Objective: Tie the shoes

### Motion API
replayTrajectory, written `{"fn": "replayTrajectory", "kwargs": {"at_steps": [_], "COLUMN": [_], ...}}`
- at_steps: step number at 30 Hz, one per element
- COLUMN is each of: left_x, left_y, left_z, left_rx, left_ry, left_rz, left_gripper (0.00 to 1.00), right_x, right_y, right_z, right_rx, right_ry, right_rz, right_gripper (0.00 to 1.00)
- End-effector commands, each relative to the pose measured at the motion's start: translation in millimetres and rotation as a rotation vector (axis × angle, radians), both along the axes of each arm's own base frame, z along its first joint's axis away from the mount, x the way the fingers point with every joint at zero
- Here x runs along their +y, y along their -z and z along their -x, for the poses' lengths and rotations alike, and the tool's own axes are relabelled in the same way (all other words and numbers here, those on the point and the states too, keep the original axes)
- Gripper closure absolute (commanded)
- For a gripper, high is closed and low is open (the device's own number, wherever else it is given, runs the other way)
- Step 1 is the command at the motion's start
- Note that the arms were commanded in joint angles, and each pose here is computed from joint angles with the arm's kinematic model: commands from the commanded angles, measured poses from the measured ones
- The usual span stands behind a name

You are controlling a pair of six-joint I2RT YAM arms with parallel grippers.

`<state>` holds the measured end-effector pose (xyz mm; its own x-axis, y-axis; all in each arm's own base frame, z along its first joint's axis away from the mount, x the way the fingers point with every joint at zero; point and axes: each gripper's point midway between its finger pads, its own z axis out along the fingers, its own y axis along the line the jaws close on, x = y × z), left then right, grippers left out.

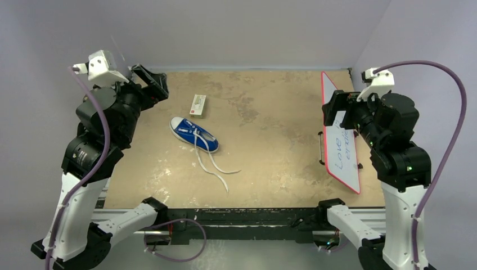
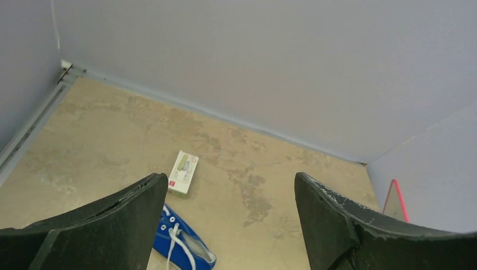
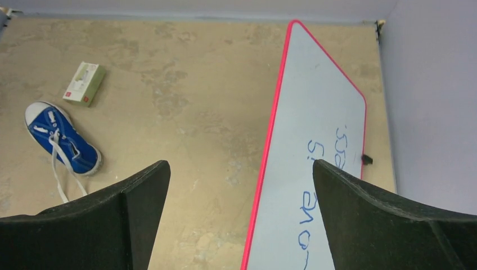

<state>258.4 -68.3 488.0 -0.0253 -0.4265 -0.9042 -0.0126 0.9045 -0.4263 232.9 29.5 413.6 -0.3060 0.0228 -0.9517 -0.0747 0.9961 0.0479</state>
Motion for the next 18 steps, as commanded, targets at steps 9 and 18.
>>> {"fn": "replayTrajectory", "kwargs": {"at_steps": [9,18], "left_x": [14,4], "left_y": [82,200], "left_z": [-35,-58], "left_rx": [0.169,0.485], "left_ry": [-0.037,-0.018], "left_rz": [0.091,0.131], "left_gripper": [0.05,0.04], "right_x": [-9,27], "right_y": [26,28], "right_z": [-30,-81], "right_rx": [0.042,0.050], "right_ry": [0.108,-0.074], "right_rz": [-0.186,-0.269], "right_gripper": [0.01,0.01]}}
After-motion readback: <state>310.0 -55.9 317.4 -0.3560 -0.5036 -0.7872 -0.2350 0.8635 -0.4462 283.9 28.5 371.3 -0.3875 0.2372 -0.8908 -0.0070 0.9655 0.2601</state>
